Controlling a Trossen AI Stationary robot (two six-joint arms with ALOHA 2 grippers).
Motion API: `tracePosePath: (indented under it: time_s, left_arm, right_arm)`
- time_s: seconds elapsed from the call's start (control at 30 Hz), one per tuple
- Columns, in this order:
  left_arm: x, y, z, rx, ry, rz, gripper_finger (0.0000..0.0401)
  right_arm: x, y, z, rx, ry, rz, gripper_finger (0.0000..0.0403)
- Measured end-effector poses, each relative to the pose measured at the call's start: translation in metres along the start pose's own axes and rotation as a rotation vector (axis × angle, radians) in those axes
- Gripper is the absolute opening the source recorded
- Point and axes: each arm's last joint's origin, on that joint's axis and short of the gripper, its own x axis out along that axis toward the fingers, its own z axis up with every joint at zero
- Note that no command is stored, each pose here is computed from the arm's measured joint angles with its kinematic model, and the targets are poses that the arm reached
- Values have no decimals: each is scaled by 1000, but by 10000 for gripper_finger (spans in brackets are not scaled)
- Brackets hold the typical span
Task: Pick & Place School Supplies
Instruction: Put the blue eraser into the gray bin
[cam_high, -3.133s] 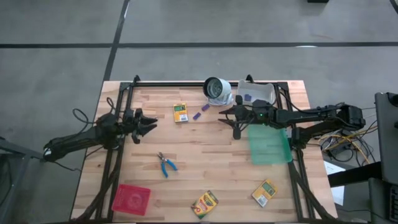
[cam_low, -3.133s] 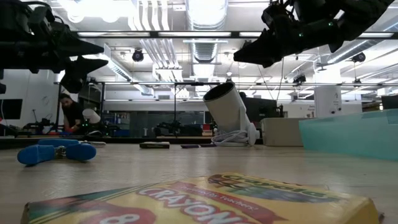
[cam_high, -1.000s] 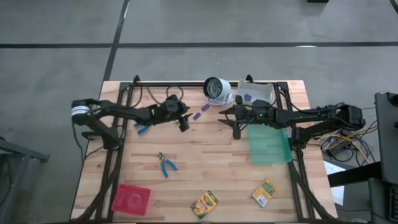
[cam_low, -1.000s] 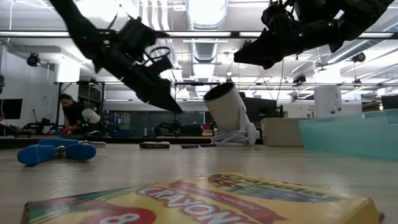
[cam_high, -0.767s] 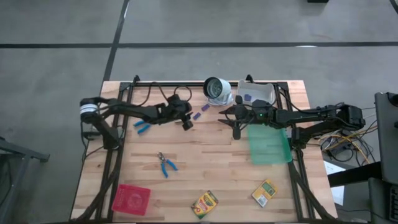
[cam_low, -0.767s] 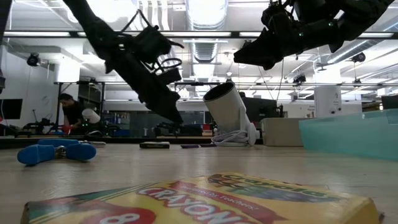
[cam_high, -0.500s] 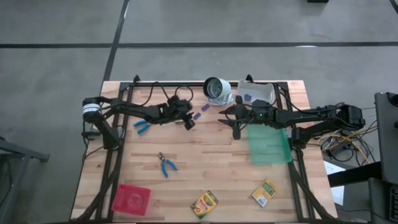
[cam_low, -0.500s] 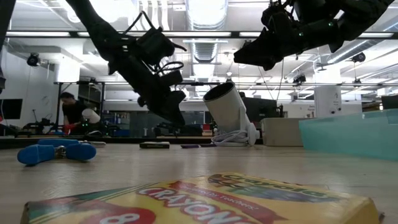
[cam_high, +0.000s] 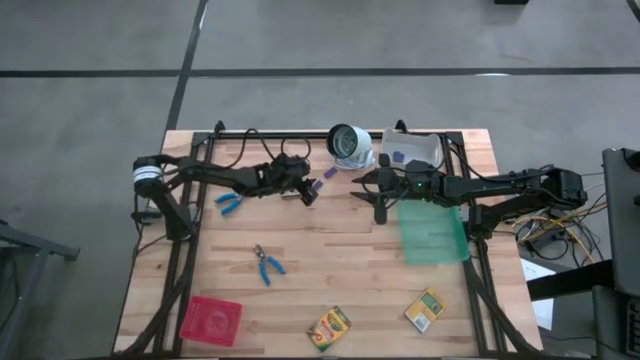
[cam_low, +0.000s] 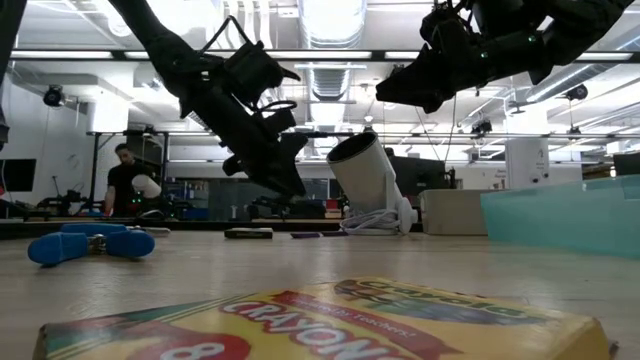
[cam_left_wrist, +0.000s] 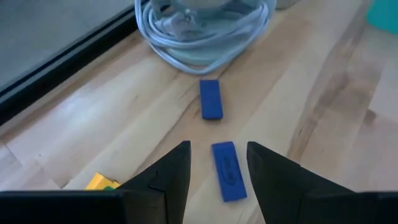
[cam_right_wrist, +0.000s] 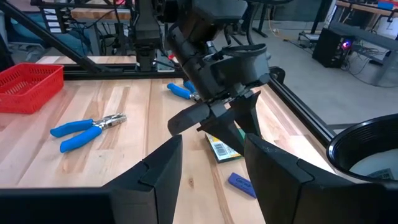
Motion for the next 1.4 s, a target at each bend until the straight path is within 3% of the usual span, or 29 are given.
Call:
tracePosePath:
  time_s: [0.4,0.63,0.93,1.4]
  left_arm:
    - [25,-2,-6,38,92,30,163]
    - [40,-3,7,56,100,45,163]
    - [44,14,-2,125,177,198,163]
    - [55,11,-13,146,235,104,163]
  right_arm:
    - [0,0,0,-10,-1,0,169]
    - [0,0,0,-18,0,0,169]
    - [0,0,-2,-15,16,0,169]
    - [0,0,-1,-17,13,0,169]
